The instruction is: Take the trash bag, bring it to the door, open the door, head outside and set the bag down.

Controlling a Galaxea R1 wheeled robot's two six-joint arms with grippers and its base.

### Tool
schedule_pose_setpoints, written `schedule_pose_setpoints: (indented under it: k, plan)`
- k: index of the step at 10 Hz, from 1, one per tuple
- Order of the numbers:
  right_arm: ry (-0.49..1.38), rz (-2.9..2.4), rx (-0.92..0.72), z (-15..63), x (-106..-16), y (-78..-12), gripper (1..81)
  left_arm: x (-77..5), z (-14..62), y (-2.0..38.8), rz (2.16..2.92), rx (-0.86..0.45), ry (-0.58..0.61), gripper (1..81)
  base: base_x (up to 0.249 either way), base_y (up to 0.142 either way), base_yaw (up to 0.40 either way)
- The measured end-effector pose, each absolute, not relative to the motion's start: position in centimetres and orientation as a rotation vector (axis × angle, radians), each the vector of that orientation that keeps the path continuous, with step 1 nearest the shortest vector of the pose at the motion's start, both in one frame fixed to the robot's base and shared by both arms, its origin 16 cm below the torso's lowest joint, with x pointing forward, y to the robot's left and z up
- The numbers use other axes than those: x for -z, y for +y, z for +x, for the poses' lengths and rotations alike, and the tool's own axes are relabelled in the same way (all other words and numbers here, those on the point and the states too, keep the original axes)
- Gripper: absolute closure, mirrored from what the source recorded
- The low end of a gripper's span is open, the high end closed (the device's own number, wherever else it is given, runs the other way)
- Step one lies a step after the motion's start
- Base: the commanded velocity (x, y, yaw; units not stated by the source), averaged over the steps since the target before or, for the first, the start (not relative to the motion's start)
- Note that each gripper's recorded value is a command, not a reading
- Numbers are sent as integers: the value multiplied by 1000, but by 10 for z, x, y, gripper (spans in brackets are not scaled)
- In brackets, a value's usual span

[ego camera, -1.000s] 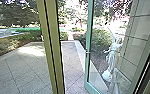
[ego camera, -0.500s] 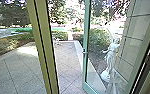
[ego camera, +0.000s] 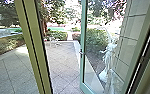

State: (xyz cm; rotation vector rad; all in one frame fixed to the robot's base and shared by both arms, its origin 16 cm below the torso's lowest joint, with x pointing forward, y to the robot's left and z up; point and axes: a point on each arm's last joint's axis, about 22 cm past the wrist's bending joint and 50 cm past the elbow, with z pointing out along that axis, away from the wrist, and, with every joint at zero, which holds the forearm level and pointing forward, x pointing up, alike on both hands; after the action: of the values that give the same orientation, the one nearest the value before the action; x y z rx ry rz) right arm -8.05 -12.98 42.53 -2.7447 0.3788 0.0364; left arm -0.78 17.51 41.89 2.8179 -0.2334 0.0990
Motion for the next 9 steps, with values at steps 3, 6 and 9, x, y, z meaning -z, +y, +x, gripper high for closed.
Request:
schedule_pose_setpoints:
  k: [3,6,9]
  plan:
    - [377,-2748,-52,-90,-425,-129,10,-419,-8,175,2818,-101,-233,811,0,-122,0]
    - [374,-2747,-50,-89,-425,-128,10,-419,-7,175,2818,-102,-234,811,0,-121,0]
    - [376,-2747,-50,-89,-425,-128,10,-419,-7,175,2817,-104,-243,811,0,-114,0]
